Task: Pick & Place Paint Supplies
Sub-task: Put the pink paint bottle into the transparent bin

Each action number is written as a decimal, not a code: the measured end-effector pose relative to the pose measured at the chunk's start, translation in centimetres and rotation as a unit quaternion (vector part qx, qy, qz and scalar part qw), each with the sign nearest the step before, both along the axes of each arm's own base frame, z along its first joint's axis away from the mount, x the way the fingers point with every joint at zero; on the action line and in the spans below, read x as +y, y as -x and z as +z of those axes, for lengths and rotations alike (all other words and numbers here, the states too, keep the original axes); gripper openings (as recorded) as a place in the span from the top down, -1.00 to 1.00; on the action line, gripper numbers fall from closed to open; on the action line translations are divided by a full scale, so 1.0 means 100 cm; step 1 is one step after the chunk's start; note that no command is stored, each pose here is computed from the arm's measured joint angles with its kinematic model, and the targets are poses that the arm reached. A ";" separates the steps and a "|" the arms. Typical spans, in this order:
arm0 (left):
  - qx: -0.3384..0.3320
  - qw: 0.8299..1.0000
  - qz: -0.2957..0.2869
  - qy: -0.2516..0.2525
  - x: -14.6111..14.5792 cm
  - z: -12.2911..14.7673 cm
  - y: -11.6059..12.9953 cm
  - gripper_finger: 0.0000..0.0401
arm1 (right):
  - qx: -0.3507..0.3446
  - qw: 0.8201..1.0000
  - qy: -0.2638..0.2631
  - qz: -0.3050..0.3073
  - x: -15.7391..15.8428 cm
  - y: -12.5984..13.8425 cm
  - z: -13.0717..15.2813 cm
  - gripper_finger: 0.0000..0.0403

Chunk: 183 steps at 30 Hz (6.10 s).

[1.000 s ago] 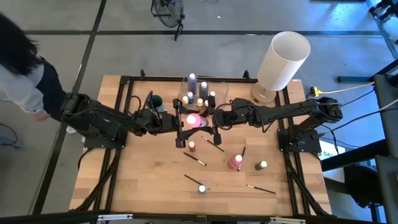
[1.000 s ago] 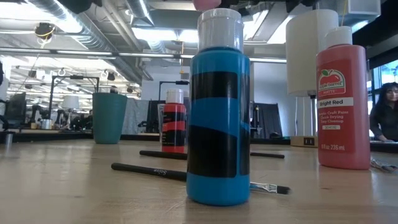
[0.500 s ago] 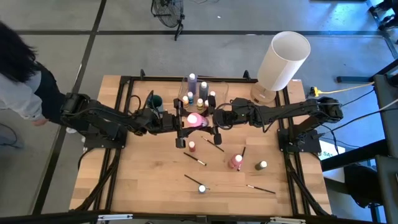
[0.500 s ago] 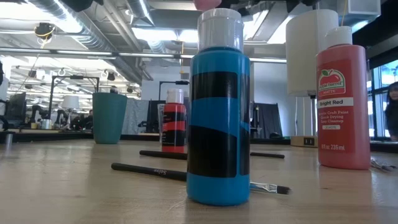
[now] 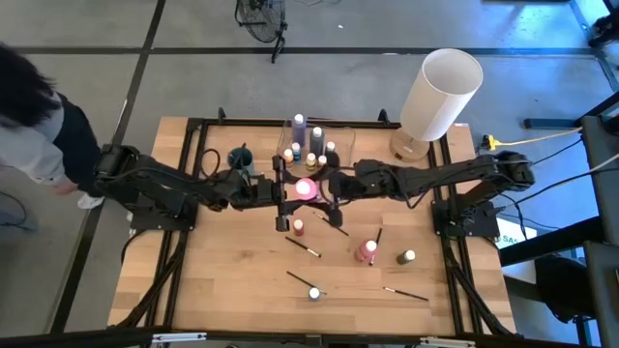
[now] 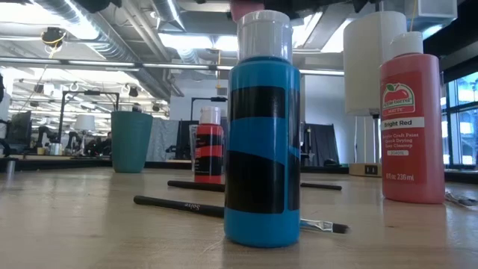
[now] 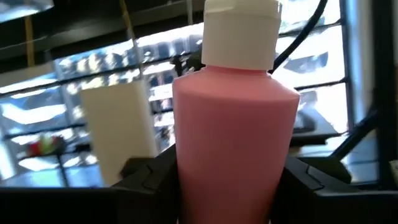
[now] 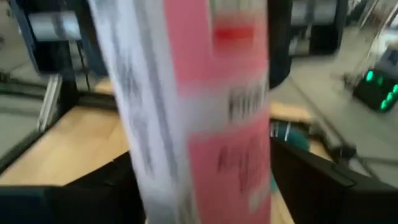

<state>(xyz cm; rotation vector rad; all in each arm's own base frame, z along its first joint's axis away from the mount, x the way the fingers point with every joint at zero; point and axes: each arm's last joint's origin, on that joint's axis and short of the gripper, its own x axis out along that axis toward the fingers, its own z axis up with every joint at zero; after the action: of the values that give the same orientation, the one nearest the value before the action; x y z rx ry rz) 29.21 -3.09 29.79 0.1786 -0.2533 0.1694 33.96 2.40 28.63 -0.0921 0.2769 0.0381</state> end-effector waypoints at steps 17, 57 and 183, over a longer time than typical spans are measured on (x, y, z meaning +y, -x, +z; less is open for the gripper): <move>0.162 0.975 0.149 0.021 0.013 -0.001 0.033 0.16 | -0.057 0.992 0.071 -0.092 0.024 0.023 0.032 -0.55; 0.140 0.986 0.086 0.036 0.009 -0.001 0.027 0.14 | -0.193 0.976 0.100 -0.006 0.000 -0.024 0.044 -0.54; 0.351 0.906 0.232 -0.050 0.031 -0.040 0.039 -0.25 | -0.143 0.906 -0.006 -0.399 -0.147 0.081 -0.038 0.41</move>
<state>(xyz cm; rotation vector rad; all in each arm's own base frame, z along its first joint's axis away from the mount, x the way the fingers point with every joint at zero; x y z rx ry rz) 25.31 -0.03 25.82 0.3890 0.5111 0.5511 25.88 -12.27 24.86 0.0344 0.0044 -0.7874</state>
